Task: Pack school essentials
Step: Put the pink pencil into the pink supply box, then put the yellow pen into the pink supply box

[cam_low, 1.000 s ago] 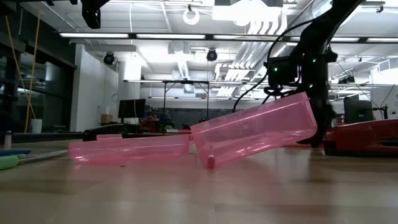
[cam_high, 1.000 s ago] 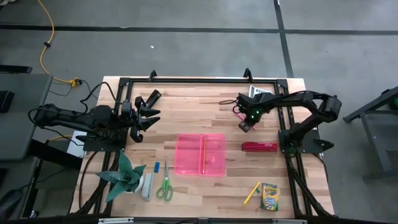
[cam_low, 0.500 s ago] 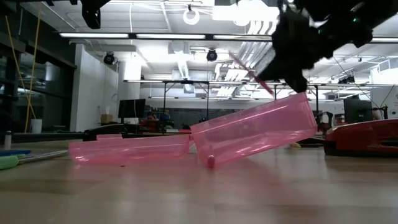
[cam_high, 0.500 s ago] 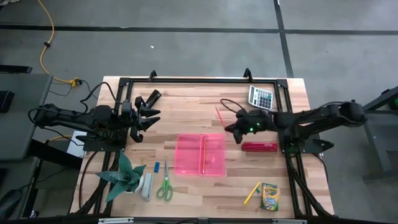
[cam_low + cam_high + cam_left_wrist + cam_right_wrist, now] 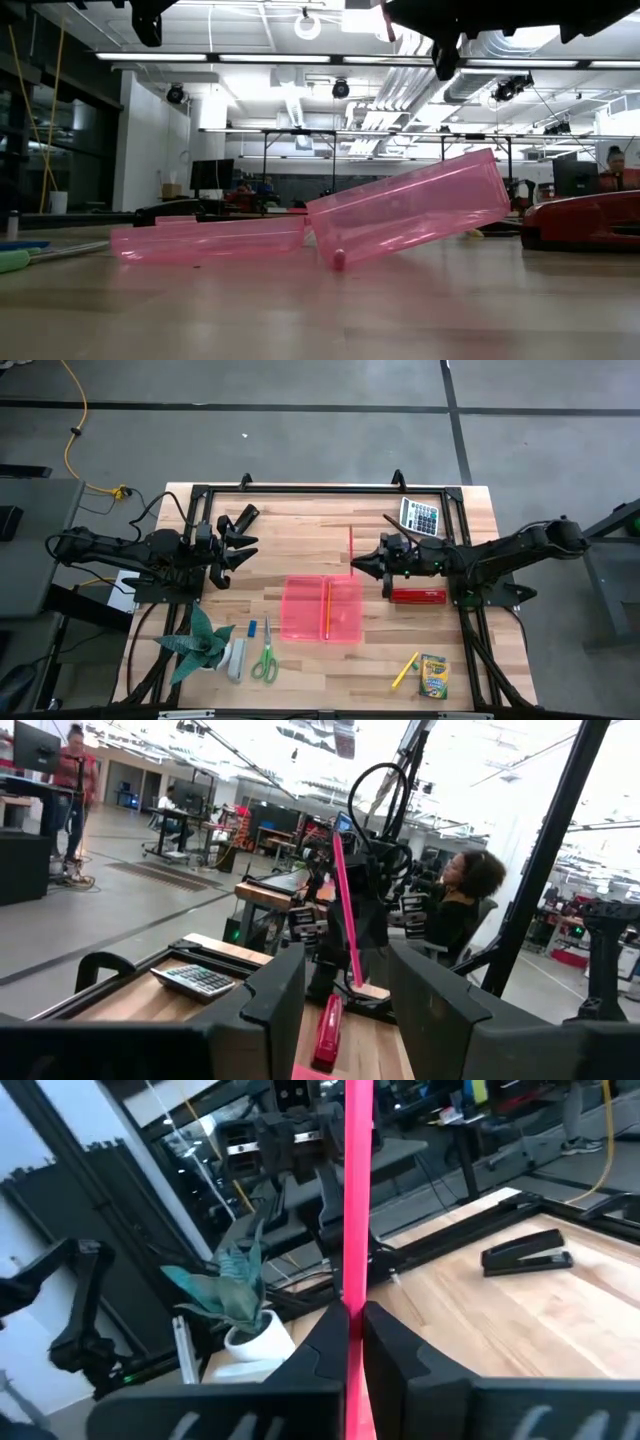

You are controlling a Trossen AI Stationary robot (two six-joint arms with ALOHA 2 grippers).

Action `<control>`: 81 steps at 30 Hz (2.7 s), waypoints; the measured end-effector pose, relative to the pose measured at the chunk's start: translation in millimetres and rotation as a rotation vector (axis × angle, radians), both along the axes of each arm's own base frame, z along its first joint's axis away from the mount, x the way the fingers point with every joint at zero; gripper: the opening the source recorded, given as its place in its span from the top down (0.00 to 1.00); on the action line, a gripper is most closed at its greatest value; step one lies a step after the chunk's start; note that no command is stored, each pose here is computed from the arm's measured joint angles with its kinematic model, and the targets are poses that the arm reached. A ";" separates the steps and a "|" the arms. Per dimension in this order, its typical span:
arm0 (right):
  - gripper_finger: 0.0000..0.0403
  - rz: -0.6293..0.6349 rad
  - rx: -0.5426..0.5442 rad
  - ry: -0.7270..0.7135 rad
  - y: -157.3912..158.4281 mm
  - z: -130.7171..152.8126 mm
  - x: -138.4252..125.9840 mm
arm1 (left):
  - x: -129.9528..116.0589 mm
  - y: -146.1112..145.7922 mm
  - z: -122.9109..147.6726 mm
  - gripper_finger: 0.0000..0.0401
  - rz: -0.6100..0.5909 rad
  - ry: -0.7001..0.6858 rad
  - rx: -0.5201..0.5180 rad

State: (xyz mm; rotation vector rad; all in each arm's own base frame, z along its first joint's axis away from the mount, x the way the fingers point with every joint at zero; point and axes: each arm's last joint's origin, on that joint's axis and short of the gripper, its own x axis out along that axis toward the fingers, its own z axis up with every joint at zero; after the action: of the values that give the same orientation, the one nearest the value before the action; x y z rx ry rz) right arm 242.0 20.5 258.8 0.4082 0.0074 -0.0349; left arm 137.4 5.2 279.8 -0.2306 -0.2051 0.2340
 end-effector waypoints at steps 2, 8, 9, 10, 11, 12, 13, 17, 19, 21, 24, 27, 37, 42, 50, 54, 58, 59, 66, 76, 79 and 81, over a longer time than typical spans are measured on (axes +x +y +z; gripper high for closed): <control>1.00 -0.001 0.001 -0.009 0.1 0.8 0.0 | 0.0 0.0 0.0 0.67 0.000 0.000 0.000; 1.00 0.007 0.022 -0.026 0.4 2.4 0.0 | 0.0 0.0 0.0 0.67 0.000 0.000 0.000; 1.00 0.009 0.028 -0.026 0.4 2.4 0.0 | 0.0 0.0 0.0 0.67 0.000 0.000 0.000; 1.00 0.011 0.034 -0.025 0.5 2.3 0.0 | 0.0 0.0 0.0 0.67 0.000 0.000 0.000; 1.00 0.011 0.042 -0.026 0.5 2.3 0.0 | 0.0 0.0 0.0 0.67 0.000 0.000 0.000; 1.00 0.014 0.061 -0.028 1.2 2.5 0.0 | 0.0 0.0 0.0 0.67 0.000 0.000 0.000; 1.00 0.019 0.094 -0.028 2.7 2.0 0.3 | 0.0 0.0 0.0 0.67 0.000 0.000 0.000; 1.00 0.039 0.239 0.031 18.9 -11.4 6.9 | 0.0 0.0 0.0 0.67 0.000 0.000 0.000; 1.00 0.035 0.337 0.086 29.9 -24.2 12.2 | 0.0 0.0 0.0 0.67 0.000 0.000 0.000; 1.00 0.022 0.462 0.152 40.7 -39.8 18.4 | -0.1 0.0 0.0 0.67 0.000 0.000 0.000; 1.00 0.003 0.673 0.227 57.2 -55.2 30.9 | 0.0 0.0 0.0 0.67 0.000 0.000 0.000; 1.00 -0.031 0.821 0.334 71.7 -69.5 41.8 | 0.0 0.0 0.0 0.67 0.000 0.000 0.000; 1.00 -0.270 1.064 0.580 92.9 -90.7 64.2 | 0.0 0.0 0.0 0.67 0.000 0.000 -0.001; 1.00 -0.345 1.108 0.631 94.3 -99.7 67.2 | -0.1 0.0 0.0 0.67 0.000 -0.001 -0.001; 1.00 -0.395 1.159 0.633 91.5 -103.7 68.2 | -0.1 0.0 0.0 0.67 -0.001 0.000 -0.001; 1.00 -0.399 1.156 0.627 89.2 -103.6 69.1 | -0.1 0.0 0.0 0.67 0.000 -0.001 -0.001; 0.91 -0.383 1.130 0.637 89.3 -103.6 69.1 | -0.1 0.0 0.0 0.67 -0.001 0.000 0.000; 0.88 -0.377 1.126 0.642 89.5 -103.7 69.0 | -0.1 0.0 0.0 0.67 -0.001 0.000 0.000; 0.61 -0.324 1.032 0.668 86.8 -95.7 65.8 | -0.1 0.0 0.0 0.67 0.000 0.000 0.000; 0.48 -0.220 0.581 0.567 64.5 -33.3 37.8 | 0.0 0.1 -0.1 0.67 0.002 0.001 0.000; 0.48 -0.224 0.390 0.529 57.1 -14.3 23.9 | 0.0 0.1 0.0 0.67 0.003 0.000 -0.001; 0.48 -0.237 0.264 0.516 52.9 -3.8 13.7 | 0.0 0.1 0.1 0.67 0.003 0.000 -0.001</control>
State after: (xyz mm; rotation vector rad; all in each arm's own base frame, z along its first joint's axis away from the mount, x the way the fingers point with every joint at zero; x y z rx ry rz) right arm 255.7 73.4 255.0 0.6532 0.4765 -0.3754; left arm 137.3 5.3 279.9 -0.2312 -0.2053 0.2371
